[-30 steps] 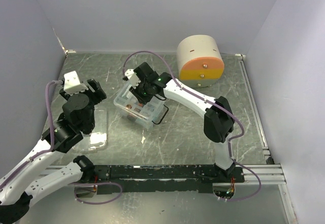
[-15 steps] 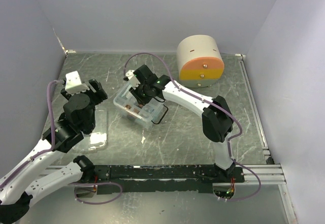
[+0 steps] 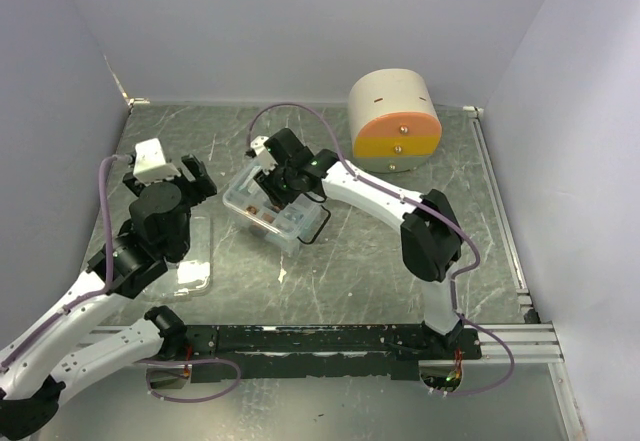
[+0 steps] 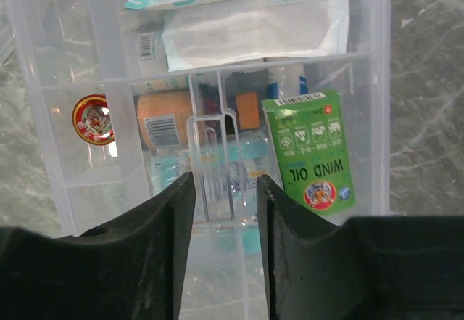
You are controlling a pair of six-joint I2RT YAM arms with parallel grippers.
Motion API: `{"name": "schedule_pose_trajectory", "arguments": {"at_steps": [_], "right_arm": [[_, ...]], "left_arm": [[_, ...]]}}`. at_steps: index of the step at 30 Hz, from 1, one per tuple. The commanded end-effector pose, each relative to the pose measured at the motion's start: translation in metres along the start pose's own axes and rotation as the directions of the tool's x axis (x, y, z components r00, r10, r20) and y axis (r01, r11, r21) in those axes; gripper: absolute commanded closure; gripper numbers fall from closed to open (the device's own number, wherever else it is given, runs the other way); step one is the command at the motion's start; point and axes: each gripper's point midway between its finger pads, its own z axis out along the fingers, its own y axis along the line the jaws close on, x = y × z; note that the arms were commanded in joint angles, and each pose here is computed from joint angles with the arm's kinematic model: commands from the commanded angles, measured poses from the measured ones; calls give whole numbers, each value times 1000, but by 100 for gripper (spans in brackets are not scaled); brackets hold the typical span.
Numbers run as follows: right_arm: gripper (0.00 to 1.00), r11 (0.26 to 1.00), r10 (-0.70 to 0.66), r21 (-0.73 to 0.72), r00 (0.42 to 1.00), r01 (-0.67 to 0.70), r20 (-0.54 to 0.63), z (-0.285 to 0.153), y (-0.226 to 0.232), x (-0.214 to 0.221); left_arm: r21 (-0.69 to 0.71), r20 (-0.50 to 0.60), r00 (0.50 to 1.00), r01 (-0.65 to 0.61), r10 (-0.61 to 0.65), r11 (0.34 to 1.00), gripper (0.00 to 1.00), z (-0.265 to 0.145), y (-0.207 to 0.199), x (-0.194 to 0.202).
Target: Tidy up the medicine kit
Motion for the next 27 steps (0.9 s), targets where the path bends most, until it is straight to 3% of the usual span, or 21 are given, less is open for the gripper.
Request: {"name": "schedule_pose_trajectory", "arguments": {"at_steps": [1, 7, 9, 14, 22, 27], "right_arm": [[58, 998, 46, 42, 993, -51, 112, -34, -6, -28], [48, 986, 122, 81, 969, -142, 214, -61, -11, -39], [47, 978, 152, 102, 954, -183, 258, -72, -15, -40], [46, 949, 212, 147, 910, -279, 356, -103, -24, -30], [48, 918, 312, 86, 840, -386, 444, -124, -18, -8], [48, 908, 328, 67, 801, -414, 501, -137, -19, -4]], "left_arm": [[48, -17, 1000, 6, -5, 999, 12, 2, -13, 6], [93, -75, 996, -41, 48, 995, 0, 9, -29, 29], [80, -107, 993, -50, 58, 996, 1, 14, -30, 40], [46, -221, 974, 52, -40, 998, 1, 38, -12, 59], [-133, -447, 880, 110, -158, 985, 17, 60, 43, 108], [-187, -586, 792, 77, -174, 979, 19, 49, 55, 159]]}}
